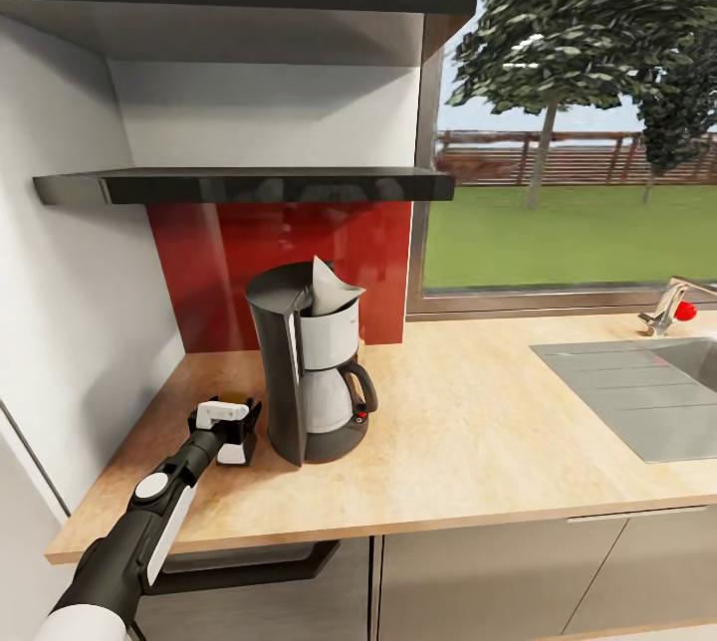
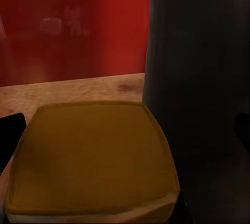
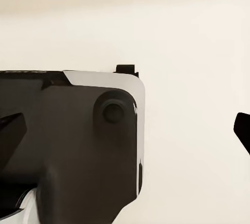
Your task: Set up a coffee station on the kitchen countertop: keep the coffee maker on the countertop, move the bottle of coffee from the kitchen shelf to the counter next to the coffee maker, place a paper coffee filter on top of the coffee maker, put the saucer next to the coffee maker with the coffee cup on the saucer, and place the electric kettle next to the coffee maker.
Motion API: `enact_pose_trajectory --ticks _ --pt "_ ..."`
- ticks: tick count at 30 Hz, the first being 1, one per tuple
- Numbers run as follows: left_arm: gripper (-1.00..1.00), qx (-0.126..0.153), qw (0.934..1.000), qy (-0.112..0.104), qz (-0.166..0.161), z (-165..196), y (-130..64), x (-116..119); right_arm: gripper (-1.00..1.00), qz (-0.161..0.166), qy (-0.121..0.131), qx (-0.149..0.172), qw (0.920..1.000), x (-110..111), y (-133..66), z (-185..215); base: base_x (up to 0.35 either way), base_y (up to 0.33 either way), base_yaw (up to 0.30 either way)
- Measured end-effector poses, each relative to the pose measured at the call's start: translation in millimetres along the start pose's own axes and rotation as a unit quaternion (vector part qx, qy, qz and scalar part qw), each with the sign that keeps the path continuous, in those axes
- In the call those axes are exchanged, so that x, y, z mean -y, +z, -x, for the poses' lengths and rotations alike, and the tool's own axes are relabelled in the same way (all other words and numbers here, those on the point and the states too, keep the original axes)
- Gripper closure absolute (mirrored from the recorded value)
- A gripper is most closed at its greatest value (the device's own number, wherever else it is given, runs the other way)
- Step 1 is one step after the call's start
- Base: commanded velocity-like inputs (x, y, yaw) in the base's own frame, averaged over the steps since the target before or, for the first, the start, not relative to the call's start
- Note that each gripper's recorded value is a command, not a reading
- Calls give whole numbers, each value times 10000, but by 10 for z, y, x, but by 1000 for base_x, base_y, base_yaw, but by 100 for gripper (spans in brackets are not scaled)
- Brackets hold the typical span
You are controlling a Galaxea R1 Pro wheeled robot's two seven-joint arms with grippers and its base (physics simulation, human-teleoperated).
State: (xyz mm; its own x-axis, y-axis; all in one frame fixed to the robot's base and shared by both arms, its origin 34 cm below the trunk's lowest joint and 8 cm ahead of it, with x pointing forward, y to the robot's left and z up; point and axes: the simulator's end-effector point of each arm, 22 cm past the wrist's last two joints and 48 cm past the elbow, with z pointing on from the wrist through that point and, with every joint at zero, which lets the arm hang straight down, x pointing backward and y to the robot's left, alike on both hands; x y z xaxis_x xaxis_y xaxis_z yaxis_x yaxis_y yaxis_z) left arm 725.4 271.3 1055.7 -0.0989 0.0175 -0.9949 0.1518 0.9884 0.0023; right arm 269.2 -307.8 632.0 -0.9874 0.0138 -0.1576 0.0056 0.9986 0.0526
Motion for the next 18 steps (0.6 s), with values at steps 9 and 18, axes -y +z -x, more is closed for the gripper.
enact_pose_trajectory --ticks 9,18 --pt "-100 -1 10000 3 -6 0 0 3 -100 0 0 1 10000 0 0 2 0 0 0" --pt "-100 -10 10000 8 -4 -8 0 3 -100 0 0 0 10000 0 0 0 -3 0 0"
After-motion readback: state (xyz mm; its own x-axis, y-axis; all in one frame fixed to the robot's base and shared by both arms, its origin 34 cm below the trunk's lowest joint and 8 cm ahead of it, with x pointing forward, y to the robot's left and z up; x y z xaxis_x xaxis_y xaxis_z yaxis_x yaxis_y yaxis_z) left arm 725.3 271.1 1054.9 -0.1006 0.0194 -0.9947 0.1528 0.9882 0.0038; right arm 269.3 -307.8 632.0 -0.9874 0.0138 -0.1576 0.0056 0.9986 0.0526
